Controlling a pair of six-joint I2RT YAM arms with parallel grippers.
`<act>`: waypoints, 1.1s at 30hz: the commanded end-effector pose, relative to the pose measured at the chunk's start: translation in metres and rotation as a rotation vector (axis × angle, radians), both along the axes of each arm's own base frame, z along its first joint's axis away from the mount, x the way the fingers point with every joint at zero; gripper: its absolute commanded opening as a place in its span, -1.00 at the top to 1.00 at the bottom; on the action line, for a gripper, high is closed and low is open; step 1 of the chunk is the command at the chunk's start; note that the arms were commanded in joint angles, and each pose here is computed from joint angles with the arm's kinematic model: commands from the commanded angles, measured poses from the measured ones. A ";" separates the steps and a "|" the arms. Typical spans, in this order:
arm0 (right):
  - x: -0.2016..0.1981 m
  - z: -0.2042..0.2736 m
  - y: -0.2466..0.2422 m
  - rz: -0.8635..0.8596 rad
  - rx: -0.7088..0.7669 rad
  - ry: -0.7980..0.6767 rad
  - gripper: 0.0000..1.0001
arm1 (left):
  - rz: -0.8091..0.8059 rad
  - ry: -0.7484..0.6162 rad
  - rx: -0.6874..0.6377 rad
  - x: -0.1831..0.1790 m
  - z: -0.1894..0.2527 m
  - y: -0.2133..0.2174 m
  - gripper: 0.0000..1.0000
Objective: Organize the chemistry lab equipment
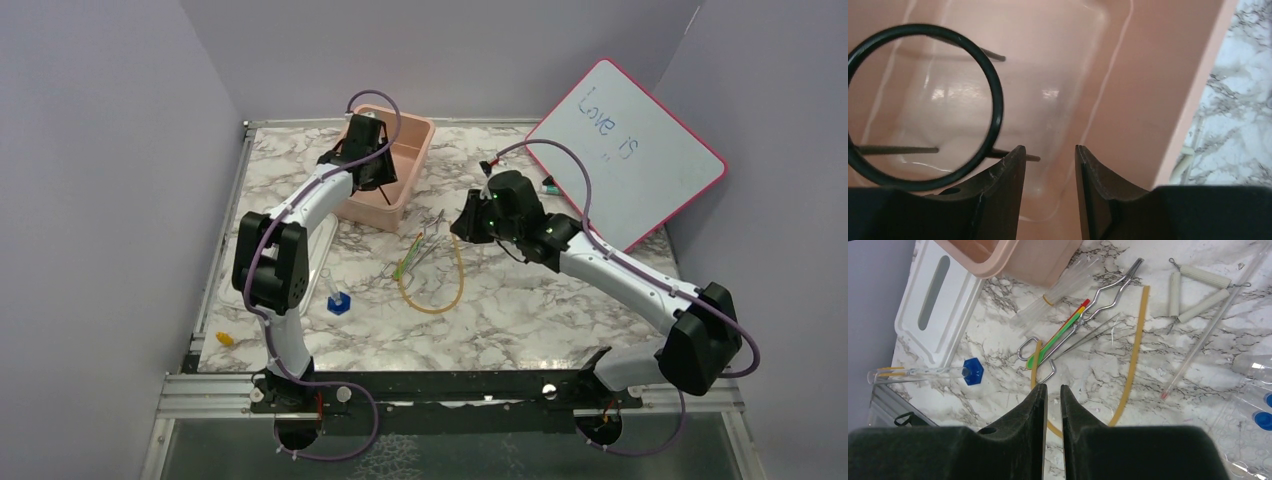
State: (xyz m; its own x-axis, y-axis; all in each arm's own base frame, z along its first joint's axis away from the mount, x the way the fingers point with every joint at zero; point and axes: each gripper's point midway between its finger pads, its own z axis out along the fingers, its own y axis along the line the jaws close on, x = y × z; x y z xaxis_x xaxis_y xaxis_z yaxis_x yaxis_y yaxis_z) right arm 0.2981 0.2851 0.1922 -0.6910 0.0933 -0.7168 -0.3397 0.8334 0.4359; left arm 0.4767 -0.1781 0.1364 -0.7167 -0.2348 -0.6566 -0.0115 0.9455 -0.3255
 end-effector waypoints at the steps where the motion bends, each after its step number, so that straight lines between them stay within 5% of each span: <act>1: -0.009 0.007 0.001 0.035 0.023 -0.014 0.60 | 0.116 -0.045 0.090 0.007 0.015 0.027 0.12; 8: -0.009 0.016 0.001 0.033 0.040 -0.028 0.59 | -0.114 -0.035 -0.087 -0.012 0.039 -0.019 0.12; 15: -0.008 0.022 0.004 0.037 0.059 -0.034 0.59 | -0.120 -0.171 -0.077 -0.010 0.099 -0.014 0.04; 22: -0.009 0.019 0.005 0.030 0.066 -0.022 0.58 | -0.005 -0.271 0.106 0.009 0.123 0.023 -0.25; 33: -0.007 0.008 0.003 0.014 0.049 -0.007 0.57 | -0.001 -0.139 0.320 0.026 0.063 0.052 -0.34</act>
